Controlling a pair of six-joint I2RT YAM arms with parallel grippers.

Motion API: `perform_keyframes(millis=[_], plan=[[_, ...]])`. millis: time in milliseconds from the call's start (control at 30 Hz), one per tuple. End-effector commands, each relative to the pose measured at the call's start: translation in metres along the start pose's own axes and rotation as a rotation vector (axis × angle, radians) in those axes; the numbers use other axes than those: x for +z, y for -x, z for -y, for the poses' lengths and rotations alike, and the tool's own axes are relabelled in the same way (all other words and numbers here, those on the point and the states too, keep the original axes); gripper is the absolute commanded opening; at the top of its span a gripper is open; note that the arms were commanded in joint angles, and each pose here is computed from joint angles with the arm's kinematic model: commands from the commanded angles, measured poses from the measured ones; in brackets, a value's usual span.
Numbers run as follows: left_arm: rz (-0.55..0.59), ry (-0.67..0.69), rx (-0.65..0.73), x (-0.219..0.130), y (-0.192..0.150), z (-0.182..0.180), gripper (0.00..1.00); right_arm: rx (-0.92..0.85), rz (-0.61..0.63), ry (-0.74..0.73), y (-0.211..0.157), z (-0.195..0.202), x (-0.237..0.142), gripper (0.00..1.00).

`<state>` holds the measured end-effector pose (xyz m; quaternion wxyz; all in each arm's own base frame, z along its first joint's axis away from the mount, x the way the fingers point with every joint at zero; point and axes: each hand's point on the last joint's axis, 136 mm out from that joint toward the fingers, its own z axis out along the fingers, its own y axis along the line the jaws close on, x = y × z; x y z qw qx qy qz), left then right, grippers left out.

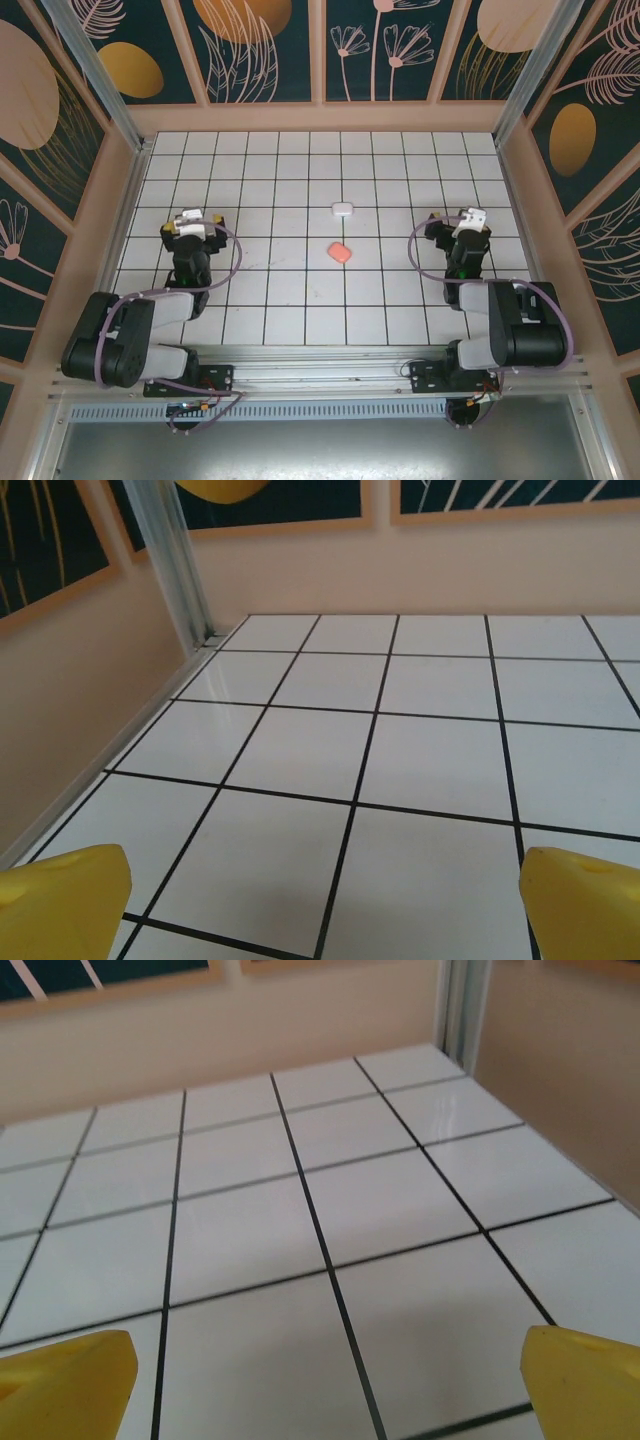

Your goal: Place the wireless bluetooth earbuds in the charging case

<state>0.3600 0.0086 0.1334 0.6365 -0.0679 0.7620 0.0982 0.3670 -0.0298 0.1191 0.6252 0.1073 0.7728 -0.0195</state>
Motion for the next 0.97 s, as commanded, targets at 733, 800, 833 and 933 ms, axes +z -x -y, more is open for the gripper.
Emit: perform_keyframes(millis=[733,800,833,933], plan=[[0.077,-0.107,-0.107,0.018,0.005,-0.007,0.99,0.018,0.087,0.049,0.005,-0.005,0.003,0.99],[0.078,-0.108,-0.108,0.018,0.005,-0.007,0.98,0.016,0.084,0.054,0.004,-0.006,0.004,0.99],[0.078,-0.107,-0.109,0.018,0.005,-0.007,0.98,0.016,0.084,0.055,0.004,-0.006,0.004,0.99],[0.079,-0.107,-0.108,0.018,0.005,-0.007,0.98,0.016,0.086,0.054,0.005,-0.006,0.004,0.99]])
